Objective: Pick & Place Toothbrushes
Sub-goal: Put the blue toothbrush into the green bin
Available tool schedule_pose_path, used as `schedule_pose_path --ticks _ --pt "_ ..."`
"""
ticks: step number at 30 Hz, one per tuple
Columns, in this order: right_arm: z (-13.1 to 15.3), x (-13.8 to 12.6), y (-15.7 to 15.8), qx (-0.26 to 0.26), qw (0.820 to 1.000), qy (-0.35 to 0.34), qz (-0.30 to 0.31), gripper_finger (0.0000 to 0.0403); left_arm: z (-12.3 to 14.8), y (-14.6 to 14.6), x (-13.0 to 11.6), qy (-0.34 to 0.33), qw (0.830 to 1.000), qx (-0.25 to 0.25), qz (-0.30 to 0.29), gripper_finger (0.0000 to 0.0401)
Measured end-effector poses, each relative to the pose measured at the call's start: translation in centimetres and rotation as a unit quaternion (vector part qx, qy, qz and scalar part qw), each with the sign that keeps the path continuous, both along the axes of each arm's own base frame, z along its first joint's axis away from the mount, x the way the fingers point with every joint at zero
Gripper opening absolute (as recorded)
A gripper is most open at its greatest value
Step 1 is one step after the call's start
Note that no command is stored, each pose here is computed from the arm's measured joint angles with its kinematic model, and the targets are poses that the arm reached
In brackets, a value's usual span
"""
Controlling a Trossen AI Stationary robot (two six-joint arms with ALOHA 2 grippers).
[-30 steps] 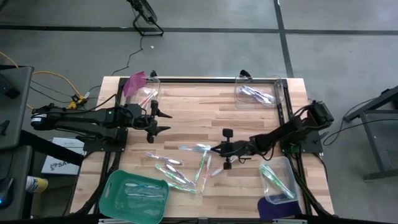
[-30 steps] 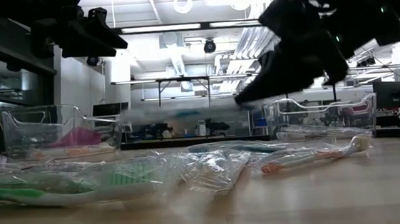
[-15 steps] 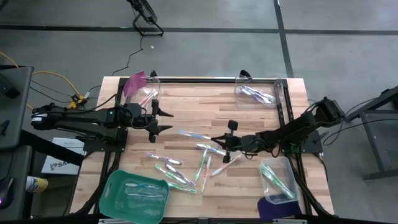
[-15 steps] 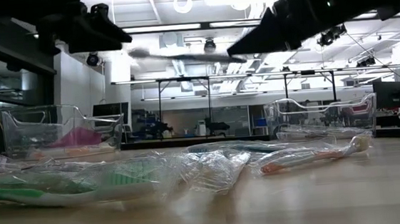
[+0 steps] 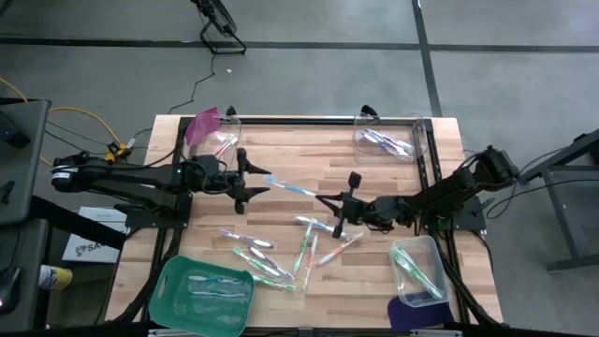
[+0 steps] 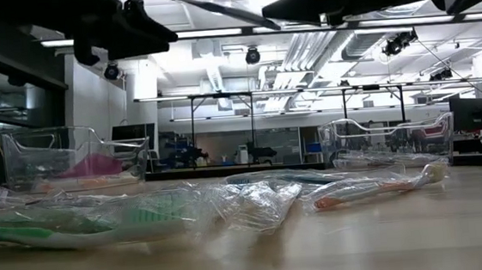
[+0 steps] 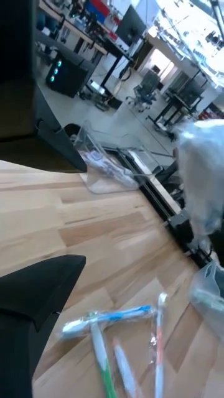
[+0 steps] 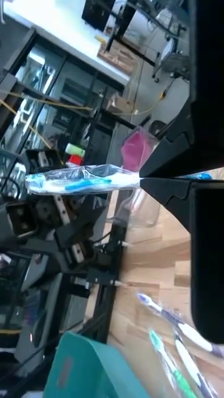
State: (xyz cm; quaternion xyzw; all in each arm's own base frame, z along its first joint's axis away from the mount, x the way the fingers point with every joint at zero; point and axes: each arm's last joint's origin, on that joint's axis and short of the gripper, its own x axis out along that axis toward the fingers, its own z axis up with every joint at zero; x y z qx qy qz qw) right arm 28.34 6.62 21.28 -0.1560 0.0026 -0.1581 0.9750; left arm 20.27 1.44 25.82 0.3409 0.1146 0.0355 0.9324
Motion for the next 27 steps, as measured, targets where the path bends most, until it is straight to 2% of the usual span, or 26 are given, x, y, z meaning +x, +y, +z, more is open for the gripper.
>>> schedule_pose_path --ticks 6,10,13,27 --pt "-0.6 0.1 -0.1 0.026 0.999 0.022 0.026 0.0003 0.1 0.0 0.2 -0.009 1.000 0.002 -0.002 0.0221" --pt "-1.1 0.2 -0.7 0.048 0.998 0.036 0.014 0.0003 0.3 -0.2 0.2 -0.021 0.999 -0.003 -0.037 0.0221" --pt "-1.0 0.4 -1.2 0.055 0.997 0.033 0.029 0.0003 0.3 -0.3 0.2 -0.022 0.998 -0.002 -0.054 0.0221" --pt "-1.1 1.0 -3.5 0.107 0.991 0.028 0.080 0.0003 0.3 -0.3 0.2 -0.022 0.998 -0.002 -0.054 0.0221"
